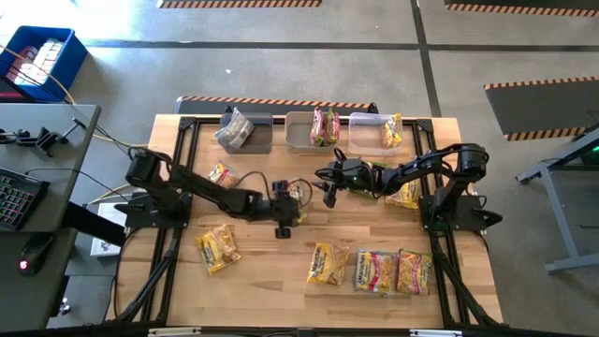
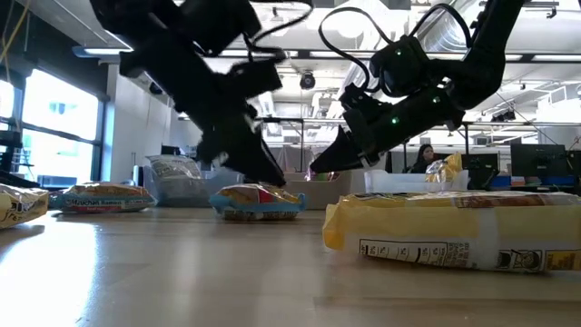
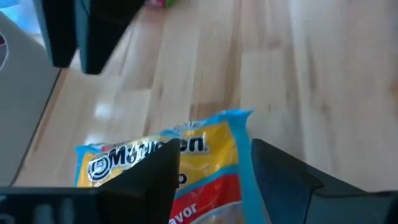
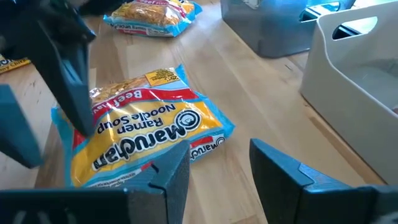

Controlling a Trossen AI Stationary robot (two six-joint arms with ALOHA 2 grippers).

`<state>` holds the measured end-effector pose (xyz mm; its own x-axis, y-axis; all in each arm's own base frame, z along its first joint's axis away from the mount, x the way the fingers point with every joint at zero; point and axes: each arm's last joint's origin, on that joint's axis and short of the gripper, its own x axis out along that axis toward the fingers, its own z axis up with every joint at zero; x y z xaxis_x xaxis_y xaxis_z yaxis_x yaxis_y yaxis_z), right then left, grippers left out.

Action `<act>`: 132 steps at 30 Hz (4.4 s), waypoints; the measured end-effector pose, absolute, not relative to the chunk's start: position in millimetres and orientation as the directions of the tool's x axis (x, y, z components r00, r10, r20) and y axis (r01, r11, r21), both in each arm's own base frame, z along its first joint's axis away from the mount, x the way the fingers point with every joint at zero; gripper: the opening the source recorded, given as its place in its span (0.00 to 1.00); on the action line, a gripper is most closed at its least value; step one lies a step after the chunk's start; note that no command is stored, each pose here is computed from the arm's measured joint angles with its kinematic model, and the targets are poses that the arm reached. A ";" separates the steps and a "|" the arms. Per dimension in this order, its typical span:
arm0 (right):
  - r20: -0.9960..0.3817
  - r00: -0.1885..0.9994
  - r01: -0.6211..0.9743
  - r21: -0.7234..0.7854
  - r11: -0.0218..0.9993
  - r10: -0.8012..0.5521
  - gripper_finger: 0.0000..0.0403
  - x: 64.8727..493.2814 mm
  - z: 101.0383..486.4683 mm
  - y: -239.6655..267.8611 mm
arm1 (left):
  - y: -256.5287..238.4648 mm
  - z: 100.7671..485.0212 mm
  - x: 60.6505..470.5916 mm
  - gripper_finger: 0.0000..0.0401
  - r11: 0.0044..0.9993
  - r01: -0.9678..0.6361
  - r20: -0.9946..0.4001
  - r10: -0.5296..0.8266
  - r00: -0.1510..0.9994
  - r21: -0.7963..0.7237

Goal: Sort Maruchan noodles
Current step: Put the top right blue noodle pack into the black bin

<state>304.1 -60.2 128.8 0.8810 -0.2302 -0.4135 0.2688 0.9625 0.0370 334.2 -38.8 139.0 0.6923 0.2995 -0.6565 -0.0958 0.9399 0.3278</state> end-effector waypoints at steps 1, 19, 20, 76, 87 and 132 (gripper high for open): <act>-0.414 0.881 0.269 0.037 0.962 -0.230 0.38 304.1 128.8 -60.2 | -39.6 136.0 336.4 0.47 0.932 -0.088 -0.665 0.314 0.678 0.351; -0.421 0.878 0.287 0.081 0.954 -0.229 0.38 303.8 128.1 -60.1 | -39.6 119.1 351.9 0.03 0.903 0.077 -0.773 0.315 0.550 0.423; -0.423 0.877 0.293 0.094 0.951 -0.228 0.38 303.7 127.9 -60.1 | -39.1 119.8 352.1 0.02 0.901 0.070 -0.768 0.323 0.553 0.429; -0.139 0.948 -0.029 0.859 0.512 0.287 0.13 400.1 146.2 -91.7 | -52.9 207.7 297.2 0.06 0.851 -0.339 -0.471 0.508 0.721 0.400; -0.182 0.983 0.151 0.849 0.506 0.012 0.12 417.0 168.2 -120.5 | -37.2 235.1 233.3 0.07 0.864 -0.414 -0.349 0.496 0.795 0.286; -0.010 0.993 0.078 0.815 0.574 -0.119 0.21 437.6 200.6 -111.7 | -28.6 199.7 268.6 0.05 0.342 -0.414 -0.137 0.882 0.451 0.844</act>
<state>437.6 -111.7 200.6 0.9928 -0.1194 -0.0104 0.0776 0.5740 0.8152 268.6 -28.6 199.7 0.4510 0.8820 -0.1365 -0.4137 0.3422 0.8436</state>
